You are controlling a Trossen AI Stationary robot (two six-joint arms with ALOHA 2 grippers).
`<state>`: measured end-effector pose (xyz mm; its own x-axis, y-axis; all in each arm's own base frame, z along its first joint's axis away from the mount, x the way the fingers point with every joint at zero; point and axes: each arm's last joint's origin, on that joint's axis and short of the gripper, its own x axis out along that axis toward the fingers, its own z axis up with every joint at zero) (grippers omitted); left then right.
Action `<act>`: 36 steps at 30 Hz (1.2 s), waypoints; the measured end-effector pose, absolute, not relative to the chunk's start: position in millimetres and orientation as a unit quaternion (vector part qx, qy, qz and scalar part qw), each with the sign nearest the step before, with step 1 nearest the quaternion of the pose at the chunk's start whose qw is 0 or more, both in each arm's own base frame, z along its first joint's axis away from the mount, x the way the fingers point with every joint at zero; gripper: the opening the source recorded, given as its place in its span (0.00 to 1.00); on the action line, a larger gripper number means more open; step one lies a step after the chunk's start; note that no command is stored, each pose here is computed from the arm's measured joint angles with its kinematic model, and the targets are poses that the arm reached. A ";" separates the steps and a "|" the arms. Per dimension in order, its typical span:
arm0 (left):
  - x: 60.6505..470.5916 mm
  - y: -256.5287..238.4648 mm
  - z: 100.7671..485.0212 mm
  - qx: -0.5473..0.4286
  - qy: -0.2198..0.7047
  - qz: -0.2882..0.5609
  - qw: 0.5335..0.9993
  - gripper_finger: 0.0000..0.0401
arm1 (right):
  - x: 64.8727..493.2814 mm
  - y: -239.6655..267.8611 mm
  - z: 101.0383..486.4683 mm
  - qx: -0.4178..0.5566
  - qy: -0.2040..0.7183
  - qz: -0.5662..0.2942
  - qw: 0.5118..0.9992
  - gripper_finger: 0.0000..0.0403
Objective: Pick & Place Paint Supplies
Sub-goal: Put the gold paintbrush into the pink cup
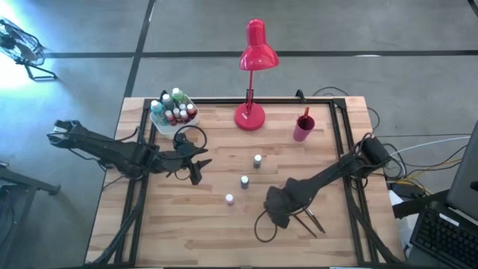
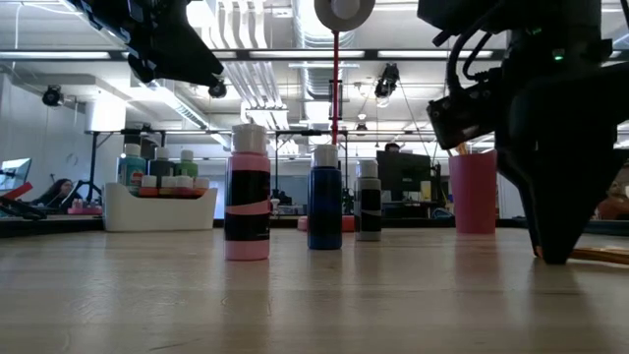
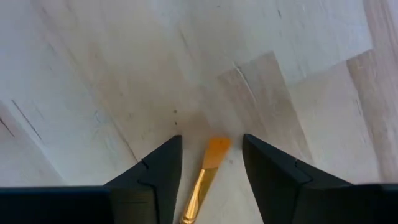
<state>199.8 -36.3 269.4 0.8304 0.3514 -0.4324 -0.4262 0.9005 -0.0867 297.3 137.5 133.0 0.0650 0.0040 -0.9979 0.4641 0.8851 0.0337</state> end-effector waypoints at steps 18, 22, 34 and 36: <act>199.8 -36.3 269.4 -0.090 0.208 0.204 0.952 0.49 | 301.8 139.3 139.8 0.178 0.669 -0.152 0.706 0.02; 199.7 -36.3 269.3 -0.090 0.208 0.204 0.952 0.49 | 311.8 142.8 153.6 0.186 0.641 -0.130 0.733 0.02; 199.7 -36.3 269.2 -0.090 0.209 0.204 0.952 0.49 | 303.0 130.6 191.2 0.184 0.598 -0.148 0.766 0.02; 199.6 -36.3 269.1 -0.089 0.209 0.204 0.952 0.49 | 299.6 126.3 201.9 0.183 0.584 -0.155 0.776 0.02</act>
<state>199.6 -36.3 269.1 0.8289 0.3519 -0.4349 -0.4266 0.9005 -0.0845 299.6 126.3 201.9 0.2706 -0.0272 -0.9623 0.4551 0.8845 0.1030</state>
